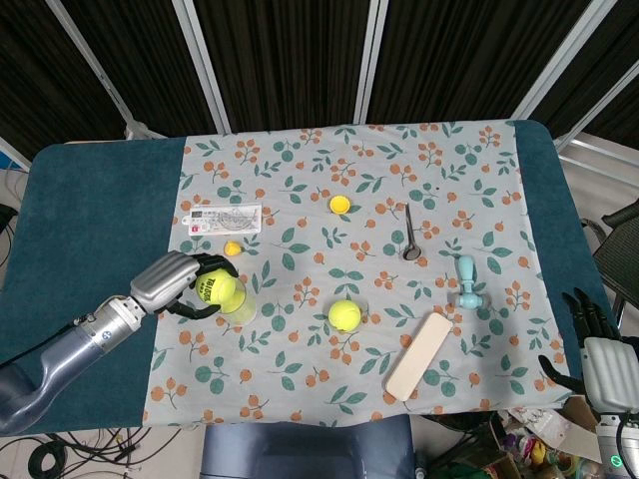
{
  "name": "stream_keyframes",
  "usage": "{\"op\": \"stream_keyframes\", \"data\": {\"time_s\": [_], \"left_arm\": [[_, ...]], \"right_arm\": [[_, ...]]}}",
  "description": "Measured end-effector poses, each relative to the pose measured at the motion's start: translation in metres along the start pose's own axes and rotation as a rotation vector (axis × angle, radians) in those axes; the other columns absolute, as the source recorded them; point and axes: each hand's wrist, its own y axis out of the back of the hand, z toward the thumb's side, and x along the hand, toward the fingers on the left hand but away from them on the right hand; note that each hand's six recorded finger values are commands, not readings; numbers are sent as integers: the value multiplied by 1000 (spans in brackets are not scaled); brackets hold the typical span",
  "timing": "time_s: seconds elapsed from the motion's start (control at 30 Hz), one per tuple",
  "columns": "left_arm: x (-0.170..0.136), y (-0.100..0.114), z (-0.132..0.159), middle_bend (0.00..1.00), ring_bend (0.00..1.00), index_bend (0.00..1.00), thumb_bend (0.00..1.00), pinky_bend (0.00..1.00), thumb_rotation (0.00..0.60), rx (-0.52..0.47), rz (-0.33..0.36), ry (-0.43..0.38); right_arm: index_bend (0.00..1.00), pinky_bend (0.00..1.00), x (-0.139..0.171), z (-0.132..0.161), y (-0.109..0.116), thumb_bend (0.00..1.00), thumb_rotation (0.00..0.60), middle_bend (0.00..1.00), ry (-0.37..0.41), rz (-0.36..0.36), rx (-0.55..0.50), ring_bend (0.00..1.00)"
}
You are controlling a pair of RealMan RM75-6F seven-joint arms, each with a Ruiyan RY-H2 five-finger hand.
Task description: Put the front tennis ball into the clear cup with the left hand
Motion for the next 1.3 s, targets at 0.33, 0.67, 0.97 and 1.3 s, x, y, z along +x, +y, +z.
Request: {"op": "stream_keyframes", "data": {"time_s": [0.33, 0.67, 0.97, 1.3], "left_arm": [[1, -4, 4, 168, 63, 178, 89, 126, 600, 8, -59, 1], [0, 4, 7, 130, 24, 140, 62, 76, 600, -13, -53, -9], [-9, 26, 12, 152, 32, 140, 50, 94, 600, 19, 71, -39], [-87, 28, -17, 131, 32, 127, 50, 94, 600, 357, 254, 214]], "right_arm": [[0, 241, 0, 1, 0, 174, 600, 0, 3, 0, -3, 71], [0, 241, 0, 1, 0, 174, 600, 0, 4, 2, -5, 71], [0, 240, 0, 0, 0, 174, 600, 0, 2, 3, -6, 71], [0, 241, 0, 1, 0, 174, 600, 0, 6, 2, -1, 72]]}}
